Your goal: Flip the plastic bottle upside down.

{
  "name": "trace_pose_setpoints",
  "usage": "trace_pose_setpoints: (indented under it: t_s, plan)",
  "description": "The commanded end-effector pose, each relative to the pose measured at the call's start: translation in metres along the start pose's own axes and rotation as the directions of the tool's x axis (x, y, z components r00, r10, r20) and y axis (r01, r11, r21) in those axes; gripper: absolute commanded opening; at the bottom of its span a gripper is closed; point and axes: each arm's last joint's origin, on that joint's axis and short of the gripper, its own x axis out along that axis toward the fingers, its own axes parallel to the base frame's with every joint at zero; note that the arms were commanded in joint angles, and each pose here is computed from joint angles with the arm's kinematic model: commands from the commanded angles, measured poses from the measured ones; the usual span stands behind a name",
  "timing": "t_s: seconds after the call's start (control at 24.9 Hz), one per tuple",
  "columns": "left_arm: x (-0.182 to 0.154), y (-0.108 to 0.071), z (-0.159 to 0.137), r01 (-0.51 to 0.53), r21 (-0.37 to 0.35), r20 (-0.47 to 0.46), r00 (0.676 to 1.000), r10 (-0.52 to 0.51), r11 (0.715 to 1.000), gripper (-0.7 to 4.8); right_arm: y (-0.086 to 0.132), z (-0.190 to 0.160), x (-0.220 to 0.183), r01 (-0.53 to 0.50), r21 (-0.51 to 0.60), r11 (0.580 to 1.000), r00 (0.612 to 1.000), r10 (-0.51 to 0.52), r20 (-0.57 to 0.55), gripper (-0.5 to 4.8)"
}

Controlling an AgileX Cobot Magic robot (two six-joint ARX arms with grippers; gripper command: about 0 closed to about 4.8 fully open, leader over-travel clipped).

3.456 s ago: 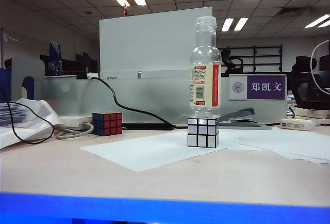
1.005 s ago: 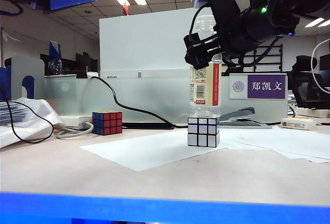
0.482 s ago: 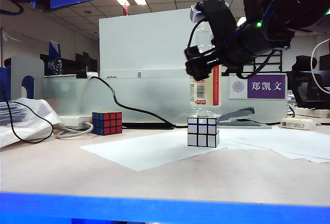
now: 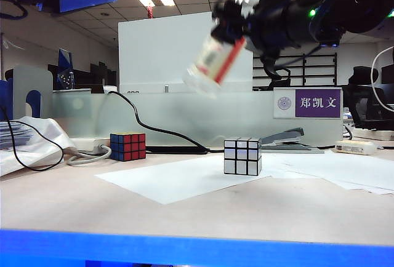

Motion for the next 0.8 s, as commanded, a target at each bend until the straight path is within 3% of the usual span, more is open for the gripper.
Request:
trace_pose_setpoints:
  t_s: [0.04, 0.12, 0.36, 0.6, 0.8]
  plan:
    - [0.0, 0.0, 0.001, -0.003, 0.017, -0.002, 1.0, 0.003, 1.0, 3.81, 0.001, 0.023, -0.002, -0.134, 0.278, 0.951, 0.979, 0.083, 0.187, -0.04]
    - [0.0, 0.0, 0.001, -0.003, 0.017, 0.0, 1.0, 0.003, 1.0, 4.16, -0.002, 0.029, -0.004, -0.191, 0.347, 0.918, 0.965, 0.111, 0.238, -0.04]
    - [0.0, 0.0, 0.005, 0.013, 0.039, 0.032, 0.999, -0.014, 0.999, 4.17, -0.008, 0.039, -0.008, -0.299, 0.569, 0.766, 0.941, 0.137, 0.31, -0.04]
    - [0.0, 0.0, 0.009, 0.018, 0.067, 0.066, 0.998, -0.022, 0.998, 4.18, -0.007, 0.039, -0.008, -0.342, 0.736, 0.585, 0.938, 0.166, 0.304, -0.04]
    - [0.0, -0.001, 0.011, 0.021, 0.086, 0.085, 0.996, -0.029, 0.996, 4.18, -0.005, 0.039, -0.008, -0.353, 0.847, 0.398, 0.934, 0.199, 0.296, -0.04]
